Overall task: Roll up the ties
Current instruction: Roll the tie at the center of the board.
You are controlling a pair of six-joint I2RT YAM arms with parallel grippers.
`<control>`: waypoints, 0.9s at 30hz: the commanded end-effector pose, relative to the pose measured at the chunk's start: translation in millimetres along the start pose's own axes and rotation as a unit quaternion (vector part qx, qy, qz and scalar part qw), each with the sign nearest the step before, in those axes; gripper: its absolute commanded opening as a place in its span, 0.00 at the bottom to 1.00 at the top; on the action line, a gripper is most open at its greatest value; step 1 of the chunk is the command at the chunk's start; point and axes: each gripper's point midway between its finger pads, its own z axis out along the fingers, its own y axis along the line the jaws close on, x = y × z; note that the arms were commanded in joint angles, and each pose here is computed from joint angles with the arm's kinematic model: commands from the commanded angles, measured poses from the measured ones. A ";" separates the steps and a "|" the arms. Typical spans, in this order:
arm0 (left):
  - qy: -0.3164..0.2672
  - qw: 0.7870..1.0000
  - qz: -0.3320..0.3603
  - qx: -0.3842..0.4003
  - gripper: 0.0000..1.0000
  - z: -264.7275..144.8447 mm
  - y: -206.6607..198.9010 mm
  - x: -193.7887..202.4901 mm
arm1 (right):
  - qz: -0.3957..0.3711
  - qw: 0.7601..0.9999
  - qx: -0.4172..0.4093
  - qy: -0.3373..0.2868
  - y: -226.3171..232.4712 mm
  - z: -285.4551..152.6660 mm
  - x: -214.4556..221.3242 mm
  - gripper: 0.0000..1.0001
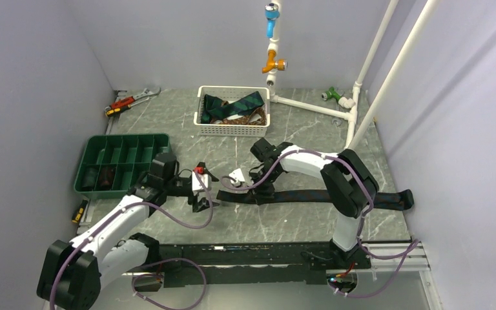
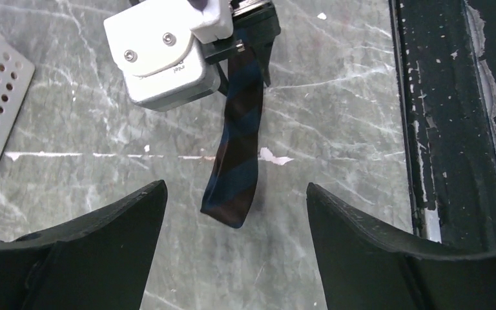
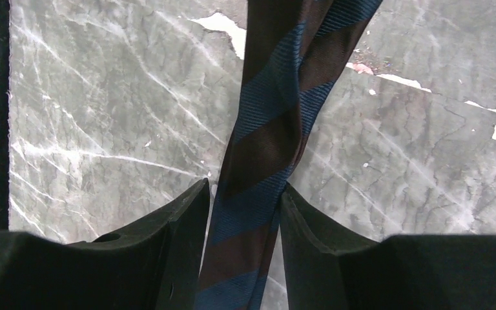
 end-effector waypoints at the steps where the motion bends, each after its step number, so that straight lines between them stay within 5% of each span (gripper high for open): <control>1: -0.053 0.998 0.040 -0.021 0.86 8.8 3.8 -23.7 | 0.026 0.997 -0.036 0.057 30.2 3.6 45.6 0.46; 10: -0.083 0.996 0.017 -0.013 0.84 18.9 2.2 -42.2 | 0.047 0.995 -0.053 0.072 41.9 -5.6 74.2 0.42; 18: -0.040 0.999 0.010 -0.028 0.86 27.5 5.8 -20.6 | 0.069 0.997 0.012 0.029 12.4 -32.1 36.5 0.73; 22: -0.061 0.997 0.025 -0.040 0.84 8.8 27.9 -52.9 | 0.101 0.993 0.053 -0.009 -1.8 -49.0 8.6 0.86; 27: -0.072 0.986 0.008 -0.148 0.86 -40.7 62.3 -64.6 | 0.140 0.976 0.145 -0.083 -38.6 -56.5 -53.4 0.87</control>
